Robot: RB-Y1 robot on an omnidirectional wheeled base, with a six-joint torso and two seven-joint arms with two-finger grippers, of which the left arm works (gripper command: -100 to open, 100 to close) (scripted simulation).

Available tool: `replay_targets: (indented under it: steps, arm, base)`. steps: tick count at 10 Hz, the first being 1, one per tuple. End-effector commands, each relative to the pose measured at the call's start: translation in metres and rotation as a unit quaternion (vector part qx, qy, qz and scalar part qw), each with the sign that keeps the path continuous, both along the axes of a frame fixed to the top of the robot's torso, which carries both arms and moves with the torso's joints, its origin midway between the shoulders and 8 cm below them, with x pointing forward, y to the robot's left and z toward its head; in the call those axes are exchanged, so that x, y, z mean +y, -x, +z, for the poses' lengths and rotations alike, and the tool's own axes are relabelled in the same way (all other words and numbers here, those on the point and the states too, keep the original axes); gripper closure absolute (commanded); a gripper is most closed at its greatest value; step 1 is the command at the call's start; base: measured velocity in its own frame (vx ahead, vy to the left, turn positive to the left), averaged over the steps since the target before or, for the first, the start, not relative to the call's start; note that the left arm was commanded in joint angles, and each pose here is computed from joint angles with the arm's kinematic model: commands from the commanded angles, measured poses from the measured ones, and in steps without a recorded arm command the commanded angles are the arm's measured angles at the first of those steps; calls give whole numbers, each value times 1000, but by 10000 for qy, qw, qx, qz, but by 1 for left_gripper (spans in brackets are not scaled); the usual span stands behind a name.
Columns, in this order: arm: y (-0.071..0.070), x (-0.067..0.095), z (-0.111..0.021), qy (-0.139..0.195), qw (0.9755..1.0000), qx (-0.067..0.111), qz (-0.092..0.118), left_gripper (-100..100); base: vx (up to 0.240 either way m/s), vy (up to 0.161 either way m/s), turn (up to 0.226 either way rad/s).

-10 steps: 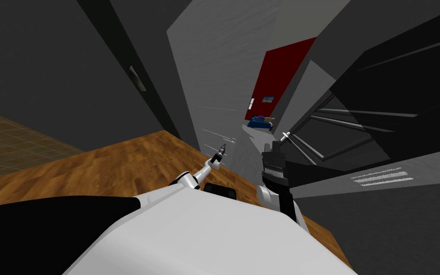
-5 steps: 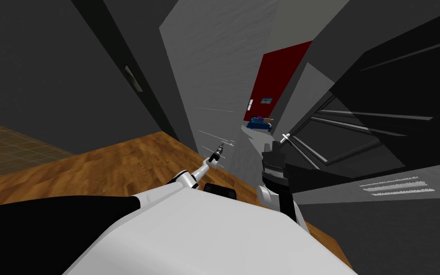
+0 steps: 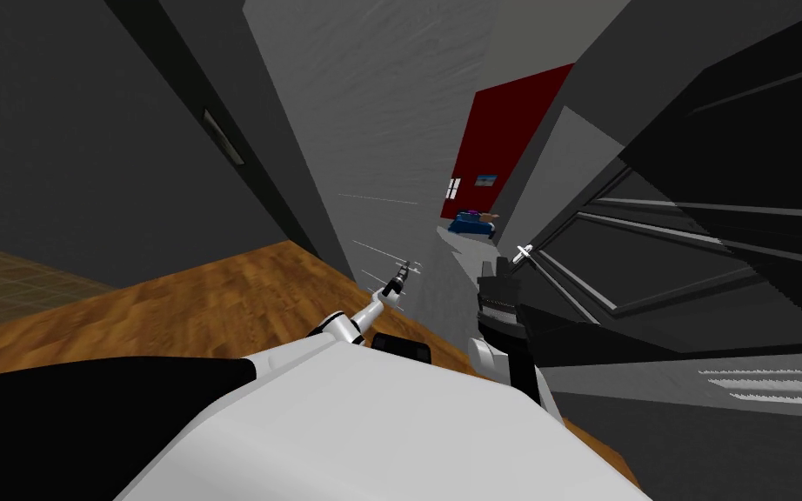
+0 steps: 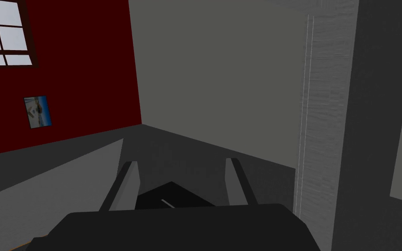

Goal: Push the door open

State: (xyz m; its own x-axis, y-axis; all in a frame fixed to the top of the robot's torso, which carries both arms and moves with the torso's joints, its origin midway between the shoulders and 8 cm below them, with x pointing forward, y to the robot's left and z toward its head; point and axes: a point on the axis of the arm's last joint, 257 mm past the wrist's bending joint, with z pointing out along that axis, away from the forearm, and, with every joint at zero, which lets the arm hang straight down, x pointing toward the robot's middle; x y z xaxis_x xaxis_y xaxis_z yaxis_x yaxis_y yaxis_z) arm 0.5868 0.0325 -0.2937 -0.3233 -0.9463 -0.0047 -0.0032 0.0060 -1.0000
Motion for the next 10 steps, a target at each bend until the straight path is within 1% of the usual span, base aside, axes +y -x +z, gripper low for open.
replay_targets:
  steps: [1, 2, 7, 8, 9, 10]
  arm:
    - [0, 0, 0, 0, 10000, 0, 0, -100]
    - [0, 0, 0, 0, 10000, 0, 0, 100]
    - [0, 0, 0, 0, 10000, 0, 0, 100]
    - [-3, 13, -2, -44, 10000, 2, 87, 100]
    - [-5, 20, -2, -66, 9999, -2, 140, 100]
    - [-5, 20, -2, -66, 9999, -2, 140, 100]
  base:
    - [59, -25, 3]
    - [-12, 2, 4]
    - [-9, 5, -4]
    - [79, -70, 28]
    - [130, -116, 60]
    - [100, -72, 33]
